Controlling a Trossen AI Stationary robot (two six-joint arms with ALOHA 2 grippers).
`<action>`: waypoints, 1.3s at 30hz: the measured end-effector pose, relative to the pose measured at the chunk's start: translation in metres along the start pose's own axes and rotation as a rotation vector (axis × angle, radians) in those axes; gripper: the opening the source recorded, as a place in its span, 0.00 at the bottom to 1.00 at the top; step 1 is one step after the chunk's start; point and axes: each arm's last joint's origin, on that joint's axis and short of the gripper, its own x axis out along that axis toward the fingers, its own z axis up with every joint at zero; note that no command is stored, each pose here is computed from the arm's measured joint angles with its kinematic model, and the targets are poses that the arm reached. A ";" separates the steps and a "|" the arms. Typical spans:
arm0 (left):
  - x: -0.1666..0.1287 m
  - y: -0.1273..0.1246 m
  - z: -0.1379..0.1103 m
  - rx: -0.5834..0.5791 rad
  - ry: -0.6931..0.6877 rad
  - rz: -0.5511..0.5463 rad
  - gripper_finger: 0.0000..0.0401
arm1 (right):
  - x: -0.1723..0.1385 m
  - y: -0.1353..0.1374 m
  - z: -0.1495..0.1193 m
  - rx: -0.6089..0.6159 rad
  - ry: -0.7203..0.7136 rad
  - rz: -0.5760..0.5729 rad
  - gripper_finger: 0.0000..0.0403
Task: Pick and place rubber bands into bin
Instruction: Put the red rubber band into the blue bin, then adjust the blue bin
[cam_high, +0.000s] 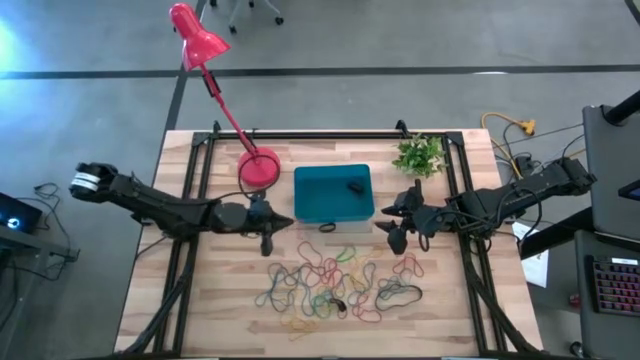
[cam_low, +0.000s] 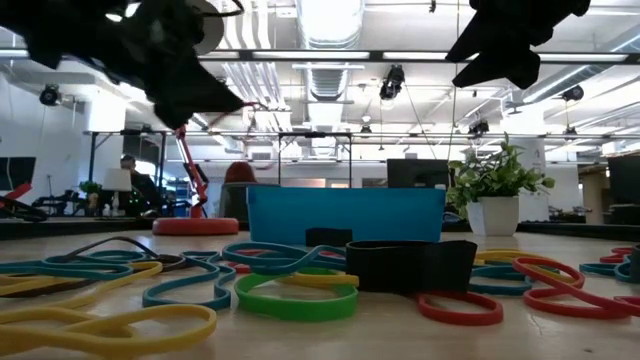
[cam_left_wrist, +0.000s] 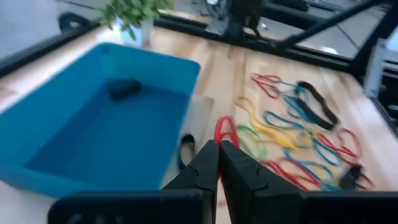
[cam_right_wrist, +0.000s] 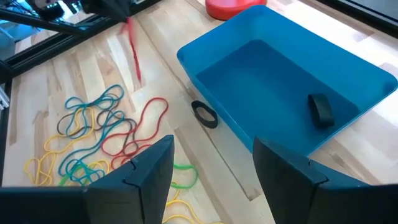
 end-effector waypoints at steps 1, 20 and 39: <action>0.004 0.002 0.002 0.000 -0.015 0.007 0.00 | 0.000 0.000 0.000 0.000 0.000 0.000 0.51; 0.102 0.072 0.009 -0.118 0.128 0.095 0.00 | 0.000 0.000 0.000 0.007 0.001 0.002 0.51; 0.088 0.055 0.032 -0.001 0.222 -0.137 0.34 | 0.000 0.000 0.000 0.010 0.002 0.002 0.51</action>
